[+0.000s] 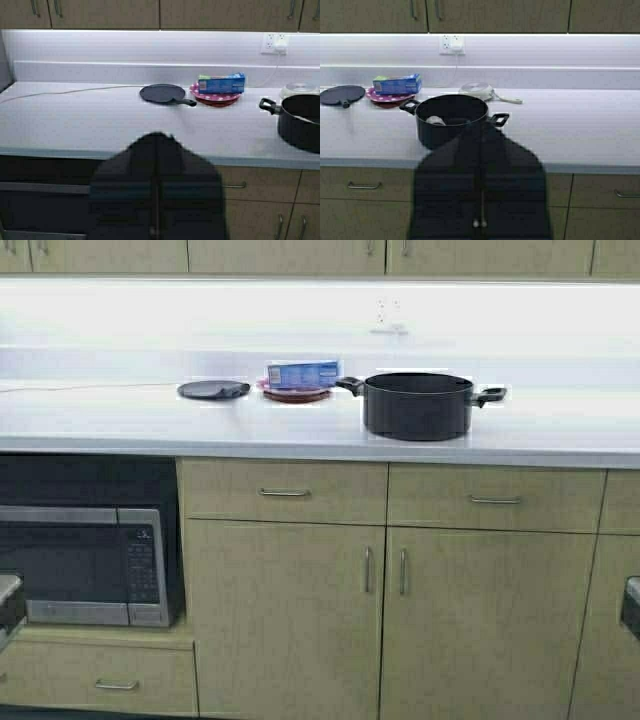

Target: Open the cabinet, put the pot inside, then close it

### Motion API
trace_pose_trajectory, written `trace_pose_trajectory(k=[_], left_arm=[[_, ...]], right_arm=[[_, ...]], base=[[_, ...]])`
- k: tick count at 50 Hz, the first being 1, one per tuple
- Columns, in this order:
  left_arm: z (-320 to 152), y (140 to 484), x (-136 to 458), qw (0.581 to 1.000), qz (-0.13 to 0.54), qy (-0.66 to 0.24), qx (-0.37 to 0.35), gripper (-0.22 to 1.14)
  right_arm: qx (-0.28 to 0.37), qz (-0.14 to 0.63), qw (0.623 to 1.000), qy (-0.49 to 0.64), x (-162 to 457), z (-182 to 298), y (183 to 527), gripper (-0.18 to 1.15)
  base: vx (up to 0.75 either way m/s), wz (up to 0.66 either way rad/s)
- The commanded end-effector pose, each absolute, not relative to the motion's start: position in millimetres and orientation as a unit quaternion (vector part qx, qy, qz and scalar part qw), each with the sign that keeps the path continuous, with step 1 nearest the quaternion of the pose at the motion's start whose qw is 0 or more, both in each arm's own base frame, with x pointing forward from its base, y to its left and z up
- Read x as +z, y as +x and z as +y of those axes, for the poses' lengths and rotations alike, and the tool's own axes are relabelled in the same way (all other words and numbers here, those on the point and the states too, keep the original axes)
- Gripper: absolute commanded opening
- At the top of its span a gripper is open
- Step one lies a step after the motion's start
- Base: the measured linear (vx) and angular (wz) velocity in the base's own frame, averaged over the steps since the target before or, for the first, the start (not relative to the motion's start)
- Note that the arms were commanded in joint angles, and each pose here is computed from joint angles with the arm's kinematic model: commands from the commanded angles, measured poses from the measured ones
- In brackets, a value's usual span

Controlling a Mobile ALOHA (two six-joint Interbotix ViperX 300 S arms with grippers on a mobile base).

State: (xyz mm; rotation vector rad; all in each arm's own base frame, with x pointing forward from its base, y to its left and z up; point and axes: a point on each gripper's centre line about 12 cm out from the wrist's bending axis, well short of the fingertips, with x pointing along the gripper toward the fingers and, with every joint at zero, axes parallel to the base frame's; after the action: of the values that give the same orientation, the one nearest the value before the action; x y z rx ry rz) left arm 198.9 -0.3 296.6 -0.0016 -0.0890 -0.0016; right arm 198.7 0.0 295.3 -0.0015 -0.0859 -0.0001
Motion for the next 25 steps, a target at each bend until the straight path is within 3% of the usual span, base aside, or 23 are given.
trace_pose_trajectory(k=[1, 5, 25], left_arm=[[-3.1, 200.3, 290.8, 0.999, -0.054, 0.005, -0.008, -0.02], [-3.3, 200.4, 292.0, 0.998, -0.059, 0.008, -0.009, 0.07], [1.8, 201.1, 293.8, 0.998, -0.062, 0.002, 0.003, 0.02]], right_arm=[[0.002, -0.032, 0.999, 0.004, 289.2, 0.9, 200.0, 0.07], [0.002, -0.030, 1.000, 0.004, 287.6, 0.6, 200.1, 0.09], [0.003, -0.031, 1.000, -0.001, 289.7, 0.9, 201.3, 0.07]], base=[[0.04, 0.08], [0.05, 0.07], [0.16, 0.03]])
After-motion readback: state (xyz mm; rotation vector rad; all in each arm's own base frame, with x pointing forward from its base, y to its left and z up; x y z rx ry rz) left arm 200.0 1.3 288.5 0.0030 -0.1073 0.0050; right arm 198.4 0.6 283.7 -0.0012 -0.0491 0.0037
